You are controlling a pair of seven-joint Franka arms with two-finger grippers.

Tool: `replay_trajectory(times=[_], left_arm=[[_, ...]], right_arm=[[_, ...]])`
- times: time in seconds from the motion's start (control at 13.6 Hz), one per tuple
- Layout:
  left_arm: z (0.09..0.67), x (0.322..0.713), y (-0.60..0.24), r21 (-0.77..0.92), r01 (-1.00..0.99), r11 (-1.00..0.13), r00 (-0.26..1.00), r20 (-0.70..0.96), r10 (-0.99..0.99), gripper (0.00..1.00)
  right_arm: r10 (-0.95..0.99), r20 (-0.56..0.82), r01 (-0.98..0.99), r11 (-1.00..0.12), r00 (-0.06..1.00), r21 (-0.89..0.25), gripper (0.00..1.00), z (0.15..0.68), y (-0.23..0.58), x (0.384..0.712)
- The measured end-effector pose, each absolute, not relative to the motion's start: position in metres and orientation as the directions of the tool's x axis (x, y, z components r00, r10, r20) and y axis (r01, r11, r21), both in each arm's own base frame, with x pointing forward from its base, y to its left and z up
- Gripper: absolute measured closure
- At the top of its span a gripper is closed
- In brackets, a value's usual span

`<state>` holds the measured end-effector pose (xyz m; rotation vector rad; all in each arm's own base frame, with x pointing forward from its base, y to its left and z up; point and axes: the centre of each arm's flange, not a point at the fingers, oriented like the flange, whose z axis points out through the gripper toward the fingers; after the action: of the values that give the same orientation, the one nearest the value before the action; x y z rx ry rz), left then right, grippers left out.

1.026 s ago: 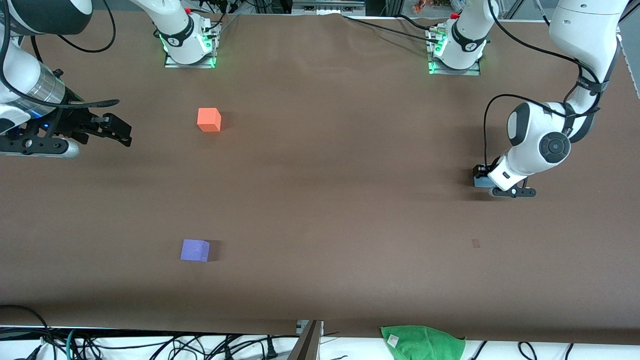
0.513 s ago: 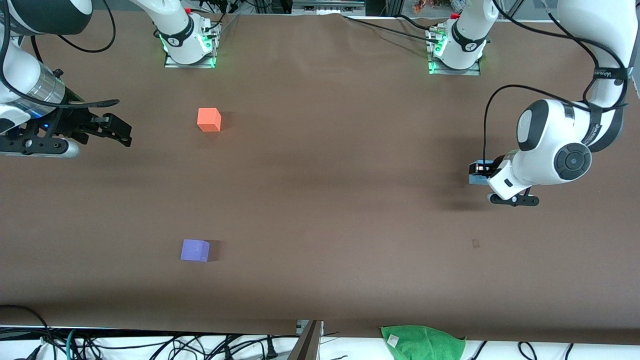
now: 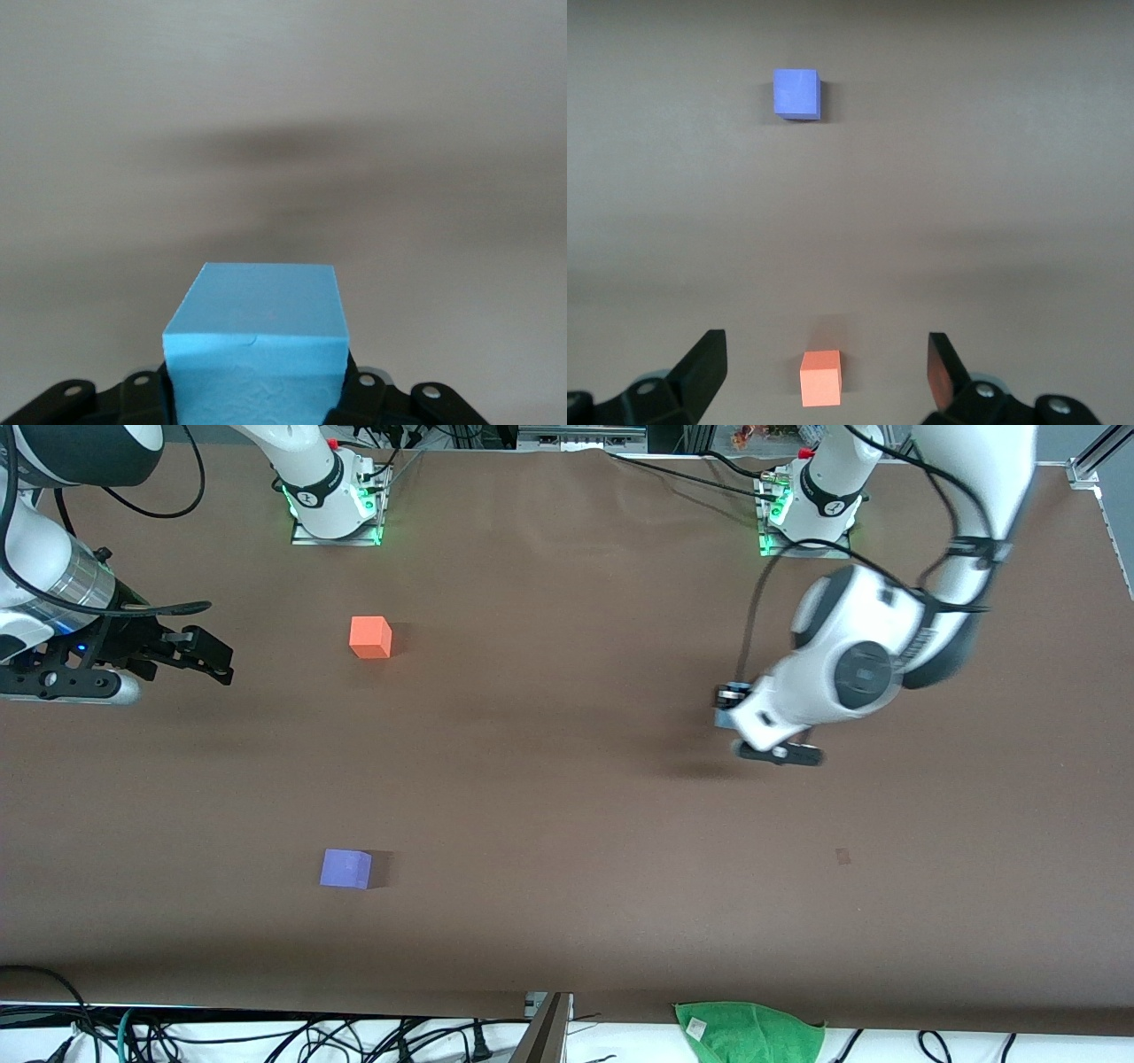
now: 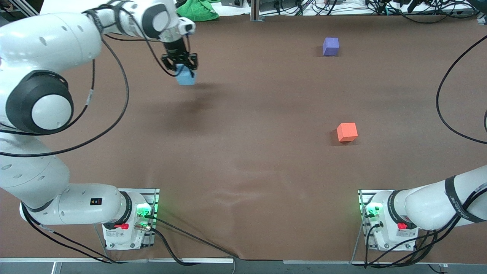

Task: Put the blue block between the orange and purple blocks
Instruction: 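Lift the light-blue cube with the left gripper toward the table middle, then lower the cube and open the left gripper to release it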

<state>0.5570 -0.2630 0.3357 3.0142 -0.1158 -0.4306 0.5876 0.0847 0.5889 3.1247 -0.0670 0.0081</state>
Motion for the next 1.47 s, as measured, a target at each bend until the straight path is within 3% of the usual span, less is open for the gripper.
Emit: replay_trajectory(times=[0.44,0.73,1.1,1.47], left_arm=[[0.281,0.508,-0.430,0.099,-0.064,-0.993,0.966,-0.242,-0.086,0.39],[0.222,0.487,-0.466,0.023,-0.101,-0.995,0.978,-0.184,-0.104,0.39],[0.191,0.471,-0.487,0.007,0.008,-1.000,0.987,-0.161,0.007,0.39],[0.215,0.484,-0.489,0.010,0.056,-0.998,0.990,-0.133,0.054,0.00]], right_arm=[[-0.044,0.006,-0.044,-0.999,0.999,0.016,0.00,0.589,0.084,0.588],[-0.044,0.006,-0.044,-0.999,0.999,0.016,0.00,0.589,0.084,0.588],[-0.044,0.006,-0.044,-0.999,0.999,0.016,0.00,0.589,0.084,0.588],[-0.044,0.006,-0.044,-0.999,0.999,0.016,0.00,0.589,0.084,0.588]])
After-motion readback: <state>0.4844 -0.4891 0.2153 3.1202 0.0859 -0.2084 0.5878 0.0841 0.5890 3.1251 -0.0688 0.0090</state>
